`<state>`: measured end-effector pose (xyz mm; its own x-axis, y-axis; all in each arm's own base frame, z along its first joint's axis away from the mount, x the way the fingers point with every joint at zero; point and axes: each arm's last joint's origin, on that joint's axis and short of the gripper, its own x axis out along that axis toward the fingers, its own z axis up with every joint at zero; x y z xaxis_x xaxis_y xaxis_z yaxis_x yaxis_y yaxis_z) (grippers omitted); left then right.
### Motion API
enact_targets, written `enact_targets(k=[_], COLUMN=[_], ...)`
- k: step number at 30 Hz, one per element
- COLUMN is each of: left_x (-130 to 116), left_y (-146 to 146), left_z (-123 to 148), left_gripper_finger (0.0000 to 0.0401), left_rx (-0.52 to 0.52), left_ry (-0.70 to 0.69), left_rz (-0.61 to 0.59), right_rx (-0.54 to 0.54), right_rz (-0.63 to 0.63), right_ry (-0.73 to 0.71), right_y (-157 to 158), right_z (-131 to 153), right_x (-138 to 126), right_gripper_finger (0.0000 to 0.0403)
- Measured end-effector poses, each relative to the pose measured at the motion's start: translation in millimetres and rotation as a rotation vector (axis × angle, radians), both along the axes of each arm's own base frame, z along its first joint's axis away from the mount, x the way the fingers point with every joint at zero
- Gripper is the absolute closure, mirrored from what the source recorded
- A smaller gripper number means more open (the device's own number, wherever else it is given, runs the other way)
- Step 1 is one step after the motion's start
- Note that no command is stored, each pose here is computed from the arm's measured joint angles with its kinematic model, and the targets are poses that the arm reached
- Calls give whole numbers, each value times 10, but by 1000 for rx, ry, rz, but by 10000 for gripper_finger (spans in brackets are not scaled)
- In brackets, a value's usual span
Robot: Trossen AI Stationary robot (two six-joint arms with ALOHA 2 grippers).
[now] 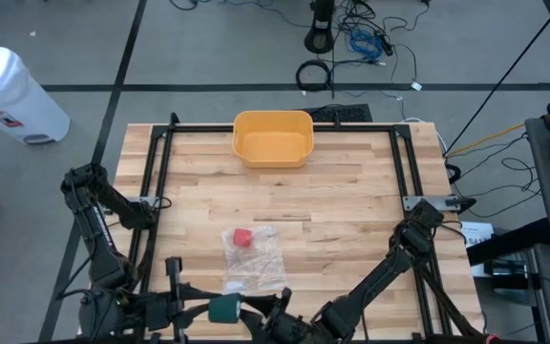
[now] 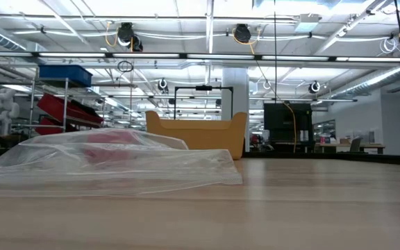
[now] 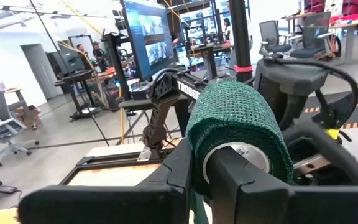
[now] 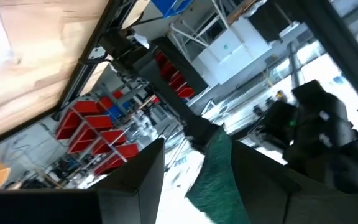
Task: Roll bandage
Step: Roll the green bandage
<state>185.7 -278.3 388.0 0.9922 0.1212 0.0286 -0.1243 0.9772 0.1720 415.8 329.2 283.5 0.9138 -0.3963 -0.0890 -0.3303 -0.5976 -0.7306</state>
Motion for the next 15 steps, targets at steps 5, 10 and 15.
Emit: enact_targets(k=[5, 10, 15], left_x=[1, 1, 1], left_y=[-1, -2, -2], left_z=[-3, -11, -12], left_gripper_finger=[360, 360, 360], left_rx=[4, 14, 17], left_ry=[2, 7, 8], left_rz=[0, 0, 0], right_rx=[-33, -61, -51], right_rz=[23, 26, 18], right_ry=[14, 16, -26], right_y=[0, -5, -35], right_z=[6, 21, 84], right_x=[8, 17, 51], right_gripper_finger=[232, 232, 232])
